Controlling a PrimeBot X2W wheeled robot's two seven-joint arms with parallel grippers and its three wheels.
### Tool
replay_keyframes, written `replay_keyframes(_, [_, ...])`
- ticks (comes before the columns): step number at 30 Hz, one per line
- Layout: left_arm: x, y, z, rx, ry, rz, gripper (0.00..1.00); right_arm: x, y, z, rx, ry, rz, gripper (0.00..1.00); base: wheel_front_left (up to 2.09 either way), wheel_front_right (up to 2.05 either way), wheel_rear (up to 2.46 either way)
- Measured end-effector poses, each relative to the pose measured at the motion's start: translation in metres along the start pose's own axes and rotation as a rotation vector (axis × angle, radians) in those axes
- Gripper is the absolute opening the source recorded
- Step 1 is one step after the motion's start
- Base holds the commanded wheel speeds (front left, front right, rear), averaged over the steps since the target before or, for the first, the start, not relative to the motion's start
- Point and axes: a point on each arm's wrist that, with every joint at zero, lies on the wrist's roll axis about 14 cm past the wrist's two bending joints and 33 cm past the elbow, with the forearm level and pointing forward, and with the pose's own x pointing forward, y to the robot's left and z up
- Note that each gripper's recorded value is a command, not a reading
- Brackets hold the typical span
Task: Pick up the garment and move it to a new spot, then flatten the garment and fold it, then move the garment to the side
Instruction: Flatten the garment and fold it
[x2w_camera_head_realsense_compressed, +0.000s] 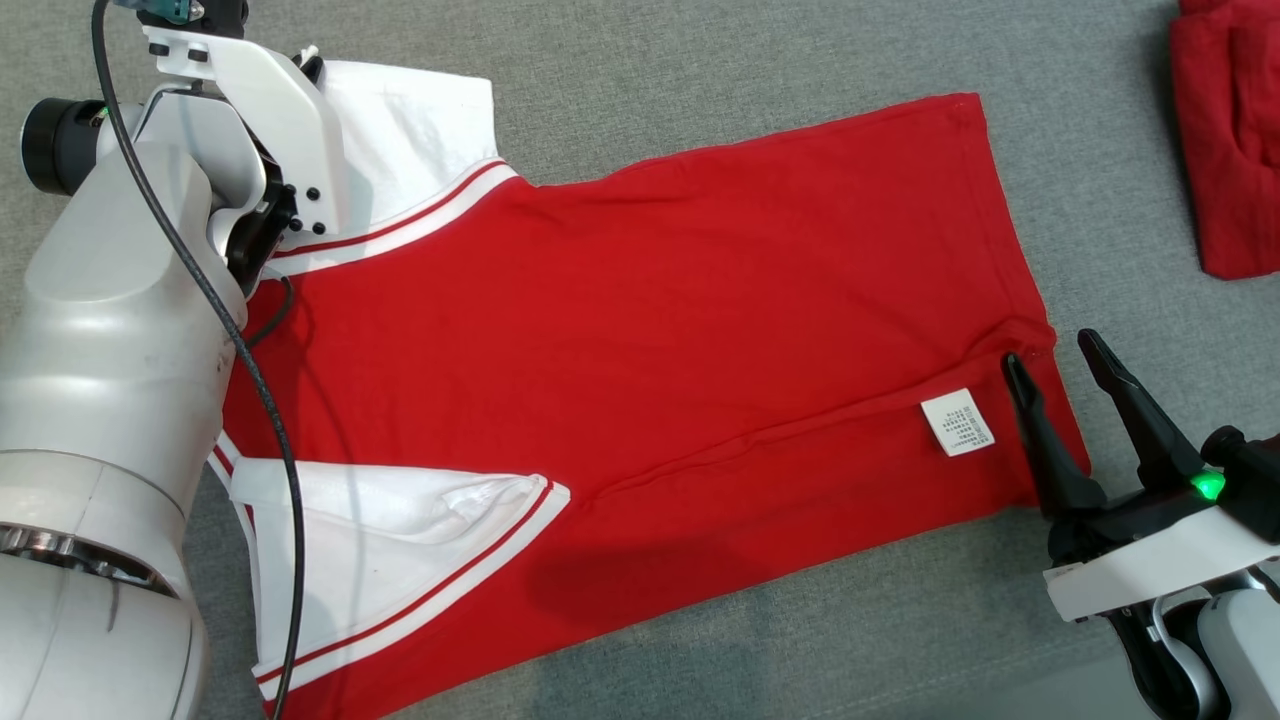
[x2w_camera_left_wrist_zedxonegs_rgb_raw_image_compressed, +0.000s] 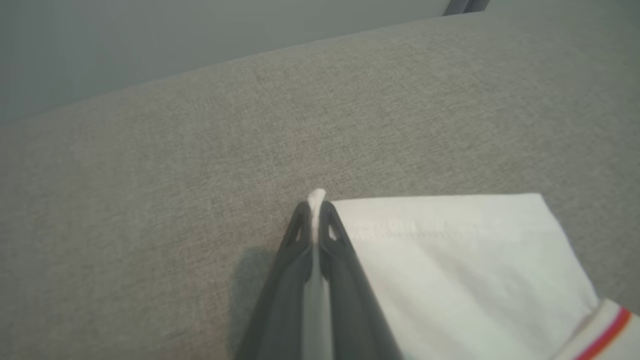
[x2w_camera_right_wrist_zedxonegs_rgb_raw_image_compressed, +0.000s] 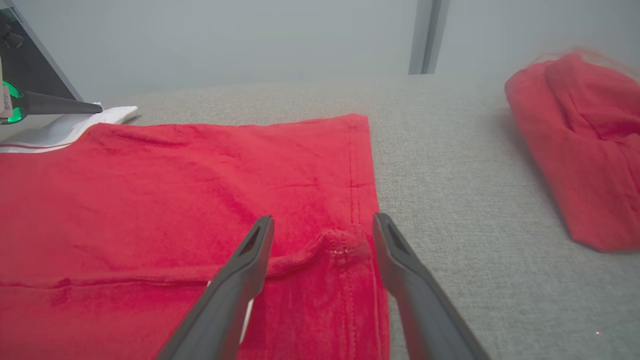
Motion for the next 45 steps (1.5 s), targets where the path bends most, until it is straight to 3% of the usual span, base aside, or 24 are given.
replay_keyframes(8, [-0.005, -0.001, 0.012, 0.005, -0.05, -0.013, 0.0, 0.009, 0.002, 0.003, 0.006, -0.009, 0.016, 1.0, 0.0, 0.0, 0.0])
replay_keyframes(16, [-0.016, 0.002, 0.039, -0.029, -0.138, -0.025, 0.0, 0.046, -0.011, 0.037, 0.06, -0.034, 0.051, 1.0, 0.0, 0.0, 0.0])
replay_keyframes(23, [-0.023, -0.004, 0.054, -0.022, -0.179, -0.074, 0.0, 0.086, -0.019, 0.046, 0.163, 0.127, 0.095, 1.0, 0.0, 0.0, 0.0])
replay_keyframes(34, [-0.024, 0.005, 0.05, -0.02, -0.18, -0.092, 0.0, 0.126, -0.025, 0.018, 0.105, 0.38, 0.102, 1.0, 0.0, 0.0, 0.0])
replay_keyframes(45, [-0.023, 0.011, 0.044, -0.002, -0.166, -0.092, 0.0, 0.14, -0.027, -0.001, 0.079, 0.447, 0.086, 1.0, 0.0, 0.0, 0.0])
